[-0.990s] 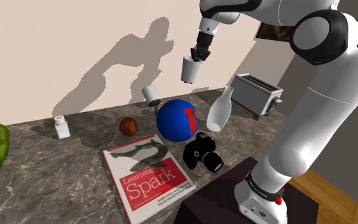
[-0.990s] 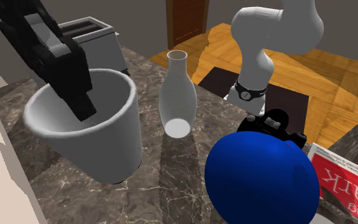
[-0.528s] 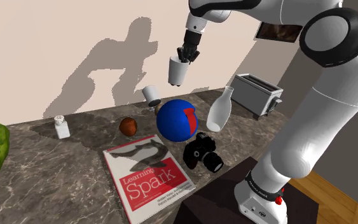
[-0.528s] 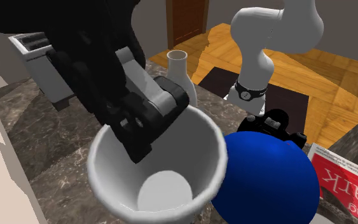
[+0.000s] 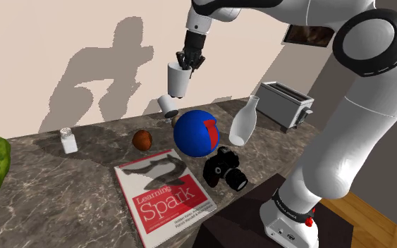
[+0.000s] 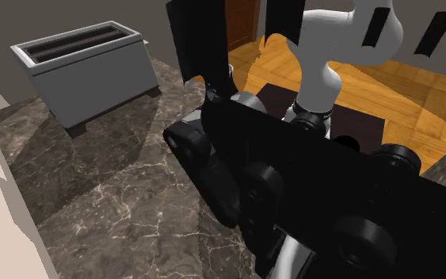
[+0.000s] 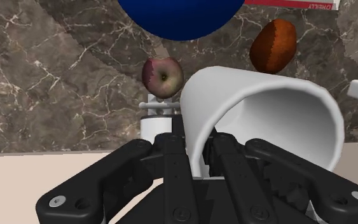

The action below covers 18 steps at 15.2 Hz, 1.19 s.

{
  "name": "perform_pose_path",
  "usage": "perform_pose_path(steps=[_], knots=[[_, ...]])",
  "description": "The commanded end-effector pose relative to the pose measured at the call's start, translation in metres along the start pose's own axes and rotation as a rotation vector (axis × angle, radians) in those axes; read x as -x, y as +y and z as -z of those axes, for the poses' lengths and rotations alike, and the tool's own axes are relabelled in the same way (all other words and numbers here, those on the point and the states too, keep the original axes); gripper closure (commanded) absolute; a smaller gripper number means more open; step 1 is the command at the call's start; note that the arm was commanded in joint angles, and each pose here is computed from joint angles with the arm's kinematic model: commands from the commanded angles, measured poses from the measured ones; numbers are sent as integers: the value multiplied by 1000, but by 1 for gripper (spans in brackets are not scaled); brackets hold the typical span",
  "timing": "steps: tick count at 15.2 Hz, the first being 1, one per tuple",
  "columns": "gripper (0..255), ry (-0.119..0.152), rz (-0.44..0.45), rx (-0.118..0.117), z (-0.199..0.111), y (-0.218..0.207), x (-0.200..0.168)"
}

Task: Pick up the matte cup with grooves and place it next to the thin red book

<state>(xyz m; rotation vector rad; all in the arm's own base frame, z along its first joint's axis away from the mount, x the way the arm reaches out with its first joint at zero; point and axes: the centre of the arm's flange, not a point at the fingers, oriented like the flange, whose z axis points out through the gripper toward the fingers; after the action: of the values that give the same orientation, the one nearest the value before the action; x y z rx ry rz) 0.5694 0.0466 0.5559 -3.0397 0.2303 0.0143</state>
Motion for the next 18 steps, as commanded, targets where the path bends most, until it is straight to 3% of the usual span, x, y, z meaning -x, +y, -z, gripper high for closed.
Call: perform_pose_path(steps=[1,18], knots=[[255,1,-1,0,-5,-26,4],[255,1,-1,0,-25,-248,25]])
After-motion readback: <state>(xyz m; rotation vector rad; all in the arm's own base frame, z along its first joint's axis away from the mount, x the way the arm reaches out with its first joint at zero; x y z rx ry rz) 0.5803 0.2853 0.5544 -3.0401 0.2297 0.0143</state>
